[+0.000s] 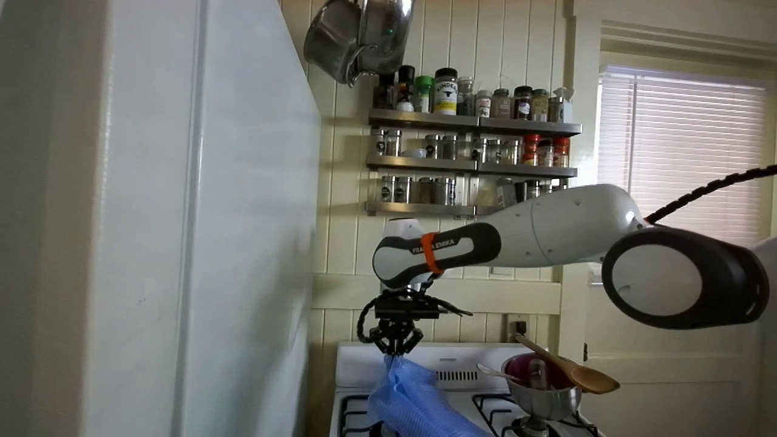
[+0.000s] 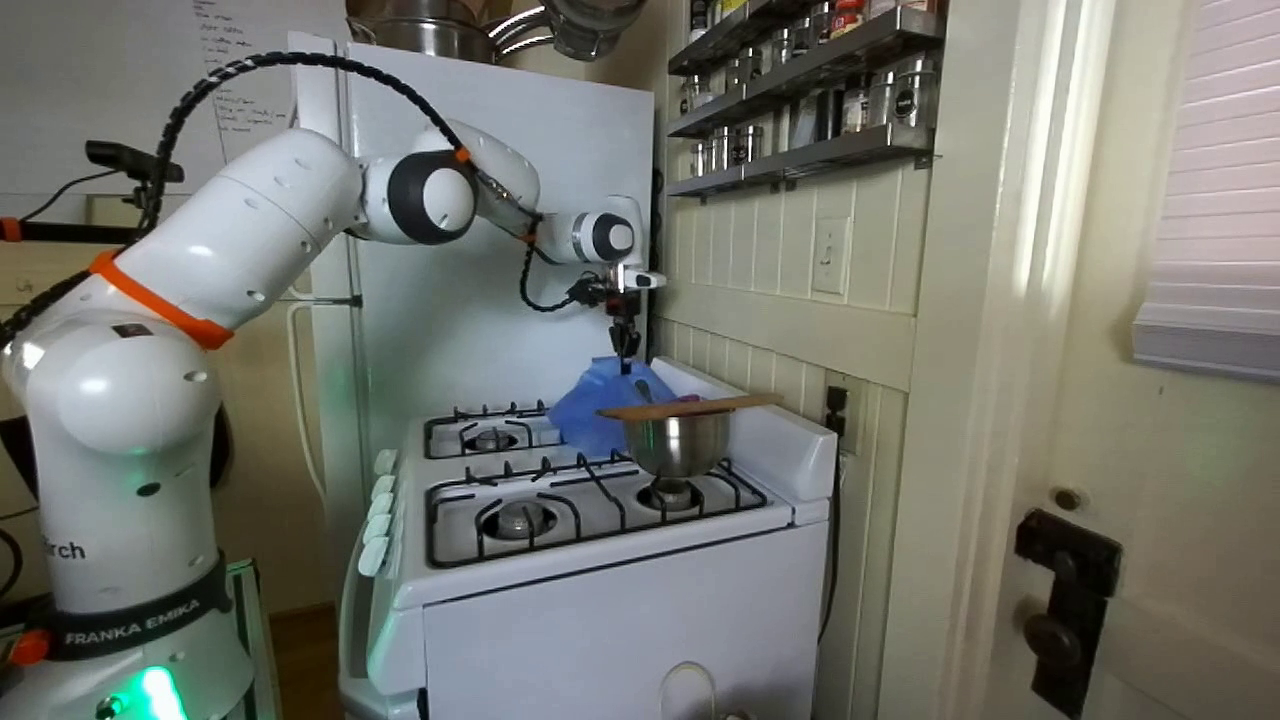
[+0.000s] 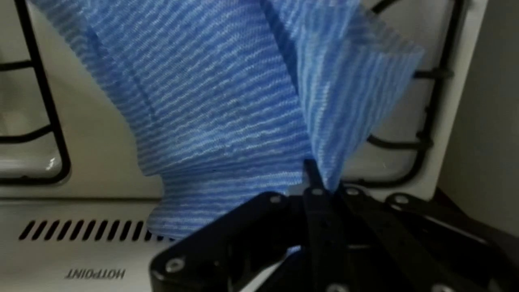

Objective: Use the blue fabric to wipe the stove.

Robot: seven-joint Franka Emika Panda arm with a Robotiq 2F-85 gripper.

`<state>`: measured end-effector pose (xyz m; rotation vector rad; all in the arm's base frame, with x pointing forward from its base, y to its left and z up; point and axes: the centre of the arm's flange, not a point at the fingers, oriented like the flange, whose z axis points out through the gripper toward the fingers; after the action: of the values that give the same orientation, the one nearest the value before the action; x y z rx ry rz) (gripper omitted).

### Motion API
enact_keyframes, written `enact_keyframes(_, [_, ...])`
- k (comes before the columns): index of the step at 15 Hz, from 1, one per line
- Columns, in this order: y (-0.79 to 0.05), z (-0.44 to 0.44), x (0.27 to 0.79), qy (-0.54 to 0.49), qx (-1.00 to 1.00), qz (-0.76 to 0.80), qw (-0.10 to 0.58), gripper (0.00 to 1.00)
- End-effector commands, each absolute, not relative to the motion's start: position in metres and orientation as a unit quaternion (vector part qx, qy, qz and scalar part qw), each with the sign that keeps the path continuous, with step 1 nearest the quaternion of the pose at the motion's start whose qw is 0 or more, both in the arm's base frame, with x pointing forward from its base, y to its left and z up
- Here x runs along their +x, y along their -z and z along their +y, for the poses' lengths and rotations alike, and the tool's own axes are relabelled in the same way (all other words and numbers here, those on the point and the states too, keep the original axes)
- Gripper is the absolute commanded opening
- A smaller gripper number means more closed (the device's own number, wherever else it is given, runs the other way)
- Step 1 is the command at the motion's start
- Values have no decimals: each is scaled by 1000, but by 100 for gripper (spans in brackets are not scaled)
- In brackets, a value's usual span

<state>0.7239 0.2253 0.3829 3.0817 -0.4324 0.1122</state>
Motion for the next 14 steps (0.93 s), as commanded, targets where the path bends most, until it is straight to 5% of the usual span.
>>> enact_keyframes(1, [-426, 191, 679, -118, 974, -191, -24, 0])
enact_keyframes(6, [-440, 153, 685, -218, 936, -265, -72, 0])
enact_keyframes(14, [-433, 144, 732, -232, 933, -265, -72, 0])
